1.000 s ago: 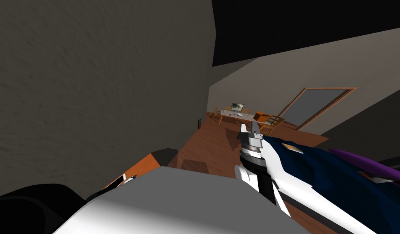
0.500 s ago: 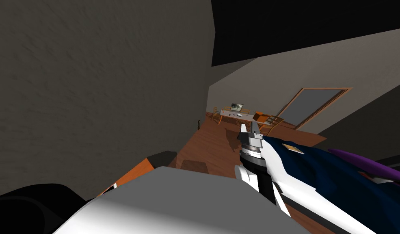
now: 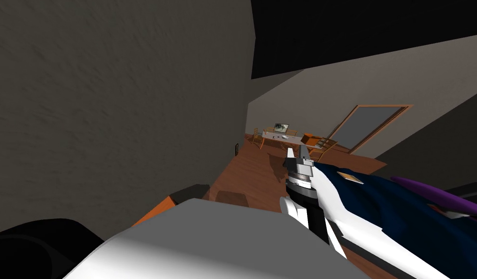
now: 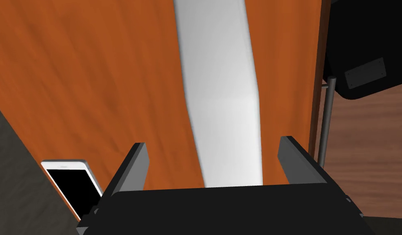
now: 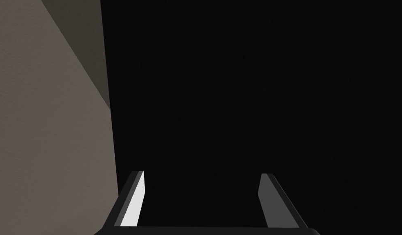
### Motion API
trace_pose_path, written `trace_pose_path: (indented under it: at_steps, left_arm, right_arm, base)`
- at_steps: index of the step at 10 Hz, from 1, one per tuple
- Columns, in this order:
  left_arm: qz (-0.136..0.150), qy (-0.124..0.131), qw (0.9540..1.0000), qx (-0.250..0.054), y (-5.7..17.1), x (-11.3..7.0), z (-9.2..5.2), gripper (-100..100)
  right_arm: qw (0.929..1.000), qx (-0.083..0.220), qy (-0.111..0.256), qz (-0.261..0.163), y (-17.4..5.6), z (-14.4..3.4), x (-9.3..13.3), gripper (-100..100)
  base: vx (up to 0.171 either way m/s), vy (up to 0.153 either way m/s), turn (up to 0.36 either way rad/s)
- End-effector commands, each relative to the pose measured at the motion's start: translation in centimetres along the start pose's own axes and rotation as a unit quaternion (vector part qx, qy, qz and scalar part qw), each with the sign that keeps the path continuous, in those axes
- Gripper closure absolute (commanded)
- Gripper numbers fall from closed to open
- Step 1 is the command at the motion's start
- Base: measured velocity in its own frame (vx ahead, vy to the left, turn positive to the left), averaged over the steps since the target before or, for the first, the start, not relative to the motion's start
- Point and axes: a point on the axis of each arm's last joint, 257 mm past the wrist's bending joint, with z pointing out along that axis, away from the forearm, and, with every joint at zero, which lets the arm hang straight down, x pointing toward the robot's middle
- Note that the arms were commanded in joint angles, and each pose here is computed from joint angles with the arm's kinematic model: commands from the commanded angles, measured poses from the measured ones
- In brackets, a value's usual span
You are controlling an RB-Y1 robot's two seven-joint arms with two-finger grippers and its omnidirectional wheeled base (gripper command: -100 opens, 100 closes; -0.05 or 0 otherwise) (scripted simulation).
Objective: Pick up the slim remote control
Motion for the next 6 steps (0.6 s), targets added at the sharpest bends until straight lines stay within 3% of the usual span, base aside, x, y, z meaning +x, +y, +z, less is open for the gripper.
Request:
trace_pose_path:
  at_steps: [1,5,6]
  left_arm:
    - [-0.025,-0.009,0.9992,-0.031,2.1,-1.0,0.4,-100]
    - [-0.068,-0.016,0.9935,-0.09,6.7,-1.7,1.3,-100]
    - [-0.061,-0.015,0.9949,-0.079,5.9,-1.6,1.1,-100]
  right_arm:
    - [1.0,0.0,0.0,0.0,0.0,0.0,0.0,0]
    - [1.0,0.0,0.0,0.0,0.0,0.0,0.0,0]
    - [1.0,0.0,0.0,0.0,0.0,0.0,0.0,0]
  base:
    - [0.114,0.055,-0.055]
    - [0.097,0.058,-0.041]
    - [0.039,0.031,-0.013]
